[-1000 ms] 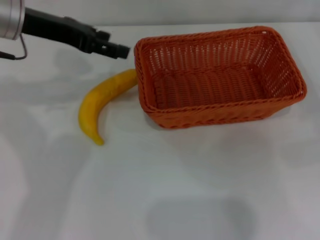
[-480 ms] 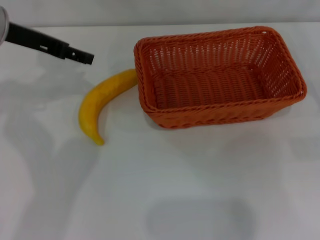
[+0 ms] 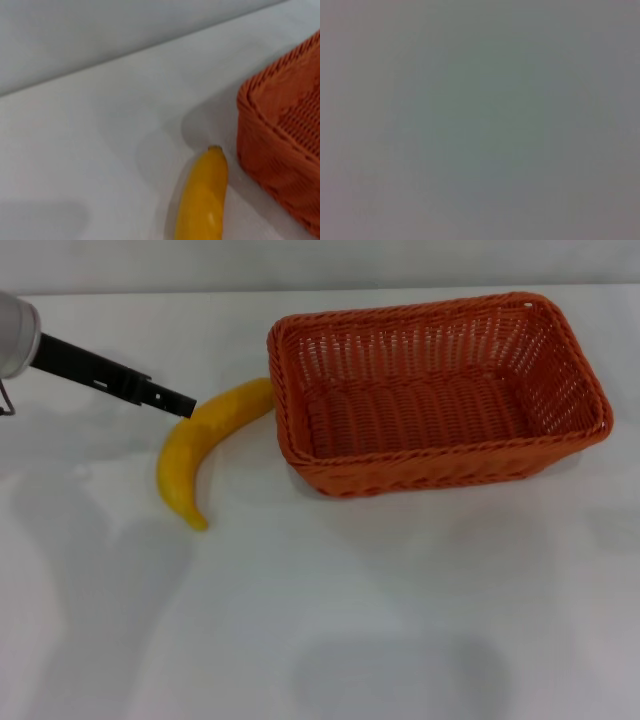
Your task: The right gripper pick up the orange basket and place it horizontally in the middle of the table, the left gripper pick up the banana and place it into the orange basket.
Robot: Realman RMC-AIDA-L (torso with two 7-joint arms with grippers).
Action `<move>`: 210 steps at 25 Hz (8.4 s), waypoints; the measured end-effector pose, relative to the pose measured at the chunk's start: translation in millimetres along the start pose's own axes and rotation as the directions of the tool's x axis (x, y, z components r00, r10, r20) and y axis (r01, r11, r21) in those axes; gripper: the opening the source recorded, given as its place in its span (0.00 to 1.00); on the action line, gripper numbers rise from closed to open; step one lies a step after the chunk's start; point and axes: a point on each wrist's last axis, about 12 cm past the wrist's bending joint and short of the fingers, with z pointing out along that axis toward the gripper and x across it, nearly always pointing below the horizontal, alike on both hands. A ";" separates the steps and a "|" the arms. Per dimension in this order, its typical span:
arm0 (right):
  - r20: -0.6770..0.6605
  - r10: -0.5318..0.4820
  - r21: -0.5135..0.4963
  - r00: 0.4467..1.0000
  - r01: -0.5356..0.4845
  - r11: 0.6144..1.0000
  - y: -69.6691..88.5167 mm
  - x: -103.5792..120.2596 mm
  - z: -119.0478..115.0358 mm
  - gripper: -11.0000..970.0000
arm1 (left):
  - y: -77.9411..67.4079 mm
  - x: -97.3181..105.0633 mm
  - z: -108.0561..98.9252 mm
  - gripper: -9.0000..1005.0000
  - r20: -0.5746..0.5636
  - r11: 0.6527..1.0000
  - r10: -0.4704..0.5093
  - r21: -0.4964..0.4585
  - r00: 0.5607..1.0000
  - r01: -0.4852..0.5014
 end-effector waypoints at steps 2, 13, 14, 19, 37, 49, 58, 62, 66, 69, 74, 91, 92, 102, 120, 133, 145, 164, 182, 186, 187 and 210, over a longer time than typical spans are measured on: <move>0.000 -0.001 0.000 1.000 0.001 1.000 -0.3 -0.1 -0.2 0.88 | -0.3 2.0 2.5 0.85 -0.019 1.000 0.001 0.001 1.000 -0.001; 0.000 0.002 0.000 1.000 -0.002 1.000 1.1 0.7 -2.5 0.88 | 0.2 8.2 10.6 0.85 -0.079 1.000 -0.009 -0.009 0.997 0.009; 0.000 0.003 0.000 1.000 -0.003 1.000 1.3 0.9 -2.7 0.88 | 0.5 8.5 10.6 0.85 -0.078 1.000 -0.011 -0.011 0.997 0.010; -0.002 0.007 0.001 1.000 -0.007 1.000 2.9 1.8 -3.8 0.88 | 2.2 9.1 13.3 0.85 -0.083 1.000 -0.012 -0.028 0.997 0.009; -0.013 0.020 -0.003 1.000 -0.020 1.000 6.2 5.3 -8.4 0.88 | 0.0 5.0 31.1 0.85 -0.119 0.999 0.007 -0.053 0.993 -0.013; -0.014 0.022 -0.006 1.000 -0.022 1.000 6.6 5.6 -8.9 0.88 | -3.8 3.6 45.7 0.85 -0.117 0.998 0.027 -0.052 0.993 -0.033; -0.015 0.019 -0.005 1.000 -0.019 1.000 6.3 5.7 -9.3 0.88 | -6.7 4.1 53.8 0.85 -0.116 0.998 0.030 -0.049 0.993 -0.036; -0.015 0.018 -0.002 1.000 -0.018 1.000 5.8 5.8 -9.8 0.88 | -6.1 5.5 55.6 0.85 -0.122 0.998 0.029 -0.060 0.992 -0.036; -0.016 0.017 -0.001 1.000 -0.017 1.000 5.4 5.8 -10.3 0.88 | -6.4 5.7 56.1 0.85 -0.124 0.998 0.021 -0.060 0.992 -0.029; -0.016 0.015 0.000 1.000 -0.015 1.000 5.0 5.6 -10.7 0.88 | -6.0 7.0 56.3 0.85 -0.125 0.998 0.015 -0.061 0.992 -0.023; -0.016 0.012 0.002 1.000 -0.012 1.000 3.8 5.3 -11.6 0.88 | -3.9 8.8 55.0 0.85 -0.124 0.998 -0.007 -0.068 0.992 -0.002; -0.019 0.009 0.010 1.000 -0.009 1.000 1.4 5.4 -14.8 0.88 | -1.4 10.9 53.1 0.80 -0.131 0.996 -0.046 -0.087 0.990 0.034; -0.018 0.009 0.010 1.000 -0.009 1.000 1.4 5.4 -14.8 0.88 | -1.4 11.0 53.0 0.79 -0.133 0.996 -0.046 -0.088 0.990 0.034; -0.014 0.004 0.009 1.000 -0.004 1.000 0.8 4.3 -14.2 0.88 | 2.2 10.1 48.4 0.58 -0.139 0.991 -0.075 -0.119 0.987 0.059; -0.008 0.000 0.023 1.000 0.000 1.000 -2.4 2.5 -14.5 0.87 | 36.5 42.1 33.8 0.52 0.109 0.934 -0.269 -0.214 0.957 0.287; -0.014 -0.002 0.014 1.000 0.002 1.000 -0.4 2.5 -9.0 0.87 | 27.5 25.0 3.6 0.53 0.687 0.971 -0.234 0.125 0.688 0.206; -0.018 0.009 0.013 1.000 -0.009 1.000 1.8 4.8 -11.3 0.87 | -38.1 -11.6 40.4 0.54 0.670 0.915 -0.237 0.397 0.703 -0.071; 0.003 0.019 -0.007 1.000 -0.019 1.000 7.5 3.3 -8.8 0.87 | -69.7 -4.4 86.9 0.56 0.468 0.906 -0.116 0.411 0.876 -0.100; 0.004 0.024 -0.014 1.000 -0.024 1.000 8.7 4.7 -13.7 0.87 | -66.5 -5.3 86.0 0.58 0.508 0.918 -0.097 0.377 0.856 -0.120; 0.006 0.024 -0.018 1.000 -0.024 1.000 9.2 4.4 -13.6 0.87 | -63.5 -5.8 83.3 0.59 0.562 0.926 -0.090 0.351 0.822 -0.139; 0.007 0.024 -0.019 1.000 -0.023 1.000 9.3 4.3 -13.5 0.87 | -62.0 -5.3 81.8 0.59 0.586 0.929 -0.091 0.342 0.805 -0.144; 0.004 0.035 -0.019 0.999 -0.035 0.999 10.6 6.4 -16.8 0.87 | -24.3 115.4 30.8 0.89 0.924 0.873 0.371 -0.380 0.091 0.304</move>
